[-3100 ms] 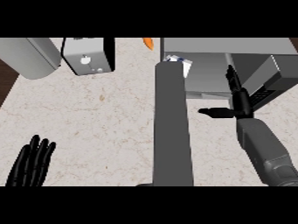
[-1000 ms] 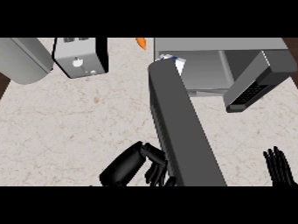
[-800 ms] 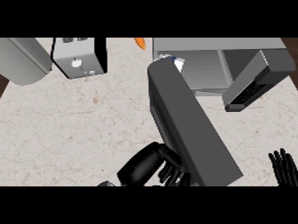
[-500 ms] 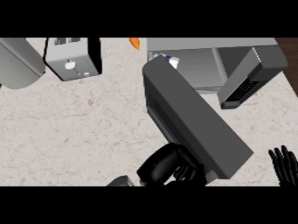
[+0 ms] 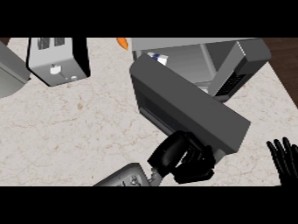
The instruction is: Pick up the milk, place it into the microwave and close the microwave
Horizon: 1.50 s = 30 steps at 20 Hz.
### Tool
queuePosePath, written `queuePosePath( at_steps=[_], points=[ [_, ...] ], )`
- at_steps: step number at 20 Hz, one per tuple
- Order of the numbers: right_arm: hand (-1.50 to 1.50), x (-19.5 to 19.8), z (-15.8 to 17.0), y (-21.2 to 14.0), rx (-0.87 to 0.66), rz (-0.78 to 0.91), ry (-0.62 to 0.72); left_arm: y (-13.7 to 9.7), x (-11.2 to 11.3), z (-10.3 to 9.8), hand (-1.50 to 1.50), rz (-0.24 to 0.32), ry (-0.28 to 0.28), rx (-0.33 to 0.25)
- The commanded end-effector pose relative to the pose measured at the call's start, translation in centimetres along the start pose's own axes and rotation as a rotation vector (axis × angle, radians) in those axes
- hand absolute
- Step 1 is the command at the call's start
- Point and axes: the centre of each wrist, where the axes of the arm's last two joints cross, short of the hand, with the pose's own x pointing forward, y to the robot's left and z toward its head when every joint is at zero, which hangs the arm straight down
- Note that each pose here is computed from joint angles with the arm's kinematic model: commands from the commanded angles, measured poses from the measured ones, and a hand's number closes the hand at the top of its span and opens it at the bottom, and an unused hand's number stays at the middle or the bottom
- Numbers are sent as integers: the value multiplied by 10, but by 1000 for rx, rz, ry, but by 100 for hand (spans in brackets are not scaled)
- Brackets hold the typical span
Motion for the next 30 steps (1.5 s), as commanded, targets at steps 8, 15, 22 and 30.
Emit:
queuePosePath(
  at_steps=[8,15,22,30],
  points=[
    [-150,29,-24,9,139,-86,-75,35,2,-32,-150,73,-58,288],
    [-150,46,-31,12,212,-101,-67,64,20,-57,150,123,-85,403],
    [-150,55,-40,19,233,-145,-84,83,25,-71,150,165,-113,468],
    [-150,74,-48,15,268,-152,-104,98,26,-80,150,174,-136,510]
  ],
)
